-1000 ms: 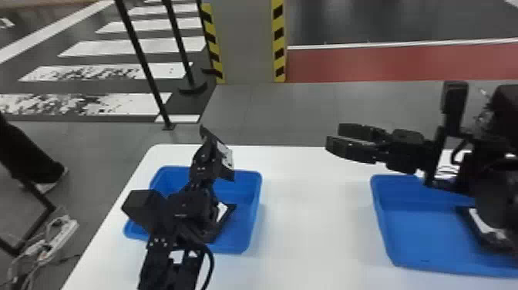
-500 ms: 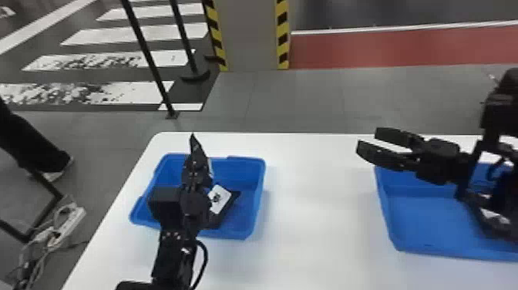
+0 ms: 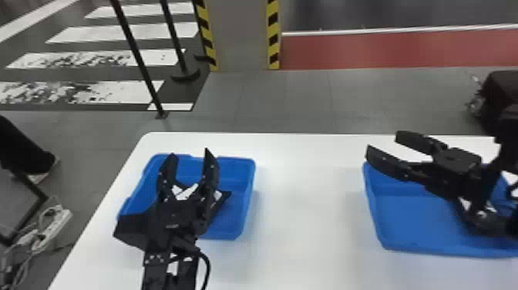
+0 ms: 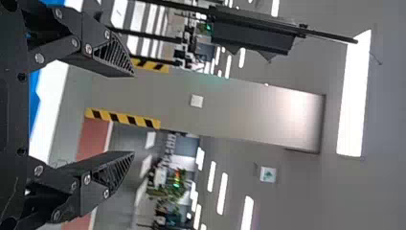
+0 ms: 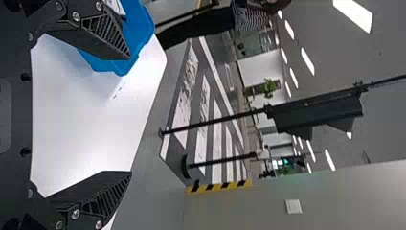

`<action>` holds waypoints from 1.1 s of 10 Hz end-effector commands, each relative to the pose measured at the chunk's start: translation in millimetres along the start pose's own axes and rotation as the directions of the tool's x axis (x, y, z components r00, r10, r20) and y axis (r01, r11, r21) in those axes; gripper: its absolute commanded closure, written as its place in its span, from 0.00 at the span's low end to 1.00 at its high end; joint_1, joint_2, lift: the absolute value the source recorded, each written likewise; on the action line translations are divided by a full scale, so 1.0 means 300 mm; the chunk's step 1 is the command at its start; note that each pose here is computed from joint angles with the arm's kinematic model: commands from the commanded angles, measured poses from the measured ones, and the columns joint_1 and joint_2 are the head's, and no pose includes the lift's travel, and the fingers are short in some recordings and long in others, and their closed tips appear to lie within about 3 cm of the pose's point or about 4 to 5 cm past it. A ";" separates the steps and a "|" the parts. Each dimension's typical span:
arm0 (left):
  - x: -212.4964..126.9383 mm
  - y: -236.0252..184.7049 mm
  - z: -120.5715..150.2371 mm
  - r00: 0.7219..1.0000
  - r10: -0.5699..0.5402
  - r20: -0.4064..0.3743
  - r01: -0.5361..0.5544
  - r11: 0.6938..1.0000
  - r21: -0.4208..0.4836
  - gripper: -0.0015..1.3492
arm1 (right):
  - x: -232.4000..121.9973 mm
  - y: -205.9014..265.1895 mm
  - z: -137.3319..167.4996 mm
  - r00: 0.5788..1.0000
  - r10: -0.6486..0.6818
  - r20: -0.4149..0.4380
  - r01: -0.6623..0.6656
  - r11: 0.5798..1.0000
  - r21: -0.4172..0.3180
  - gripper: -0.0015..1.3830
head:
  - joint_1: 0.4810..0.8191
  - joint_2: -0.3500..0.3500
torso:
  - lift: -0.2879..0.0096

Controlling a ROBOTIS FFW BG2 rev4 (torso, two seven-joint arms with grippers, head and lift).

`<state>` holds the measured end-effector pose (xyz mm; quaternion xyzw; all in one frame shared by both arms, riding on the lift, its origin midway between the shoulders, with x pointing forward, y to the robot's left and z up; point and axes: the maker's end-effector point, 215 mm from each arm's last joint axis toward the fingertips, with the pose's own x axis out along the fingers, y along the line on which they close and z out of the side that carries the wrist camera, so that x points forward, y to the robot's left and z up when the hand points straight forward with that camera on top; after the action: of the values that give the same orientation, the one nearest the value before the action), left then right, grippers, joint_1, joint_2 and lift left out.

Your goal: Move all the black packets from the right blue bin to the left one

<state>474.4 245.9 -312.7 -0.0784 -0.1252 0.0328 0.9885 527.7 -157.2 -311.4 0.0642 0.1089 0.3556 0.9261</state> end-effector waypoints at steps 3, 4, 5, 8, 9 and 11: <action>-0.035 -0.069 0.099 0.996 -0.039 0.076 0.048 0.993 -0.108 0.07 | -0.290 -0.029 -0.046 0.958 -0.279 -0.061 0.278 0.960 -0.021 0.13 | 0.63 0.57 | 0.60; -0.033 -0.072 0.084 0.997 -0.042 0.059 0.048 0.993 -0.109 0.07 | -0.371 -0.065 -0.113 0.921 -0.366 -0.132 0.366 0.930 -0.022 0.16 | 0.63 0.53 | 0.60; -0.035 -0.070 0.076 0.998 -0.043 0.047 0.047 0.993 -0.105 0.07 | -0.429 -0.122 -0.177 0.883 -0.424 -0.203 0.429 0.903 -0.019 0.18 | 0.63 0.50 | 0.60; -0.038 -0.066 0.064 0.999 -0.045 0.014 0.046 0.994 -0.097 0.07 | -0.488 -0.366 -0.321 0.784 -0.532 -0.322 0.557 0.830 -0.014 0.18 | 0.63 0.38 | 0.60; -0.035 -0.067 0.064 0.999 -0.046 0.014 0.047 0.994 -0.097 0.07 | -0.479 -0.436 -0.371 0.770 -0.537 -0.343 0.574 0.819 0.007 0.18 | 0.63 0.34 | 0.60; -0.043 -0.060 0.062 0.999 -0.043 0.012 0.044 0.994 -0.098 0.07 | -0.477 -0.539 -0.434 0.731 -0.565 -0.381 0.618 0.786 0.019 0.18 | 0.63 0.30 | 0.60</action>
<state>459.1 229.1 -294.2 -0.1235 -0.1335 0.0044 0.9833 492.0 -362.9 -439.2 0.0243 0.3074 0.0433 0.9503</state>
